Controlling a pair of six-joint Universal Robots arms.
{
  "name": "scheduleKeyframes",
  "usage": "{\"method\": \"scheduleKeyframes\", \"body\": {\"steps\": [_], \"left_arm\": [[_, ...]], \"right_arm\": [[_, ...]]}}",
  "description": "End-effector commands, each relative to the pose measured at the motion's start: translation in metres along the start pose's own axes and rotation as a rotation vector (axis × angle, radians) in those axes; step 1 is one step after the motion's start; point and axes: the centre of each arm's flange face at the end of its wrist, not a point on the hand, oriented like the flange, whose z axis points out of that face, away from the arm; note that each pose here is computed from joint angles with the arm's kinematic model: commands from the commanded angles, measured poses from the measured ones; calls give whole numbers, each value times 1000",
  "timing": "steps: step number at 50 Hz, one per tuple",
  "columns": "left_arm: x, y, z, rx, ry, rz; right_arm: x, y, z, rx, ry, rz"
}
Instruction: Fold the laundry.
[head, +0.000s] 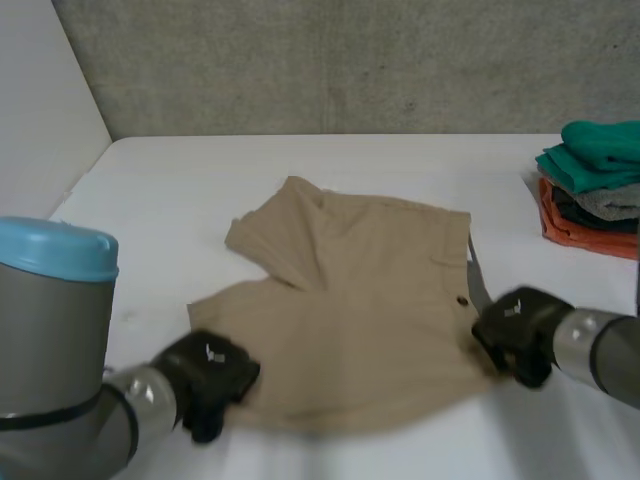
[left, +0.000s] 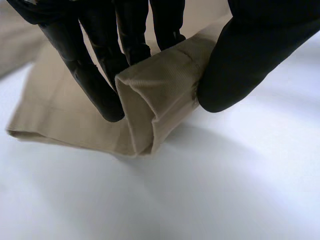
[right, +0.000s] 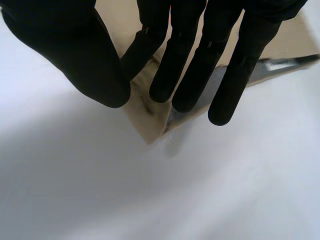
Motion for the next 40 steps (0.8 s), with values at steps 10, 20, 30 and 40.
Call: {"method": "scheduleKeyframes", "body": {"steps": [10, 20, 30, 40], "left_arm": [[-17, -51, 14, 124, -73, 109], [-92, -143, 94, 520, -381, 87], [-108, -170, 174, 628, -515, 83], [-93, -169, 182, 601, -547, 72]], "right_arm": [[2, -9, -1, 21, -38, -78], [66, -61, 53, 288, 340, 123], [101, -86, 133, 521, 634, 137], [89, -74, 167, 485, 582, 174]]}}
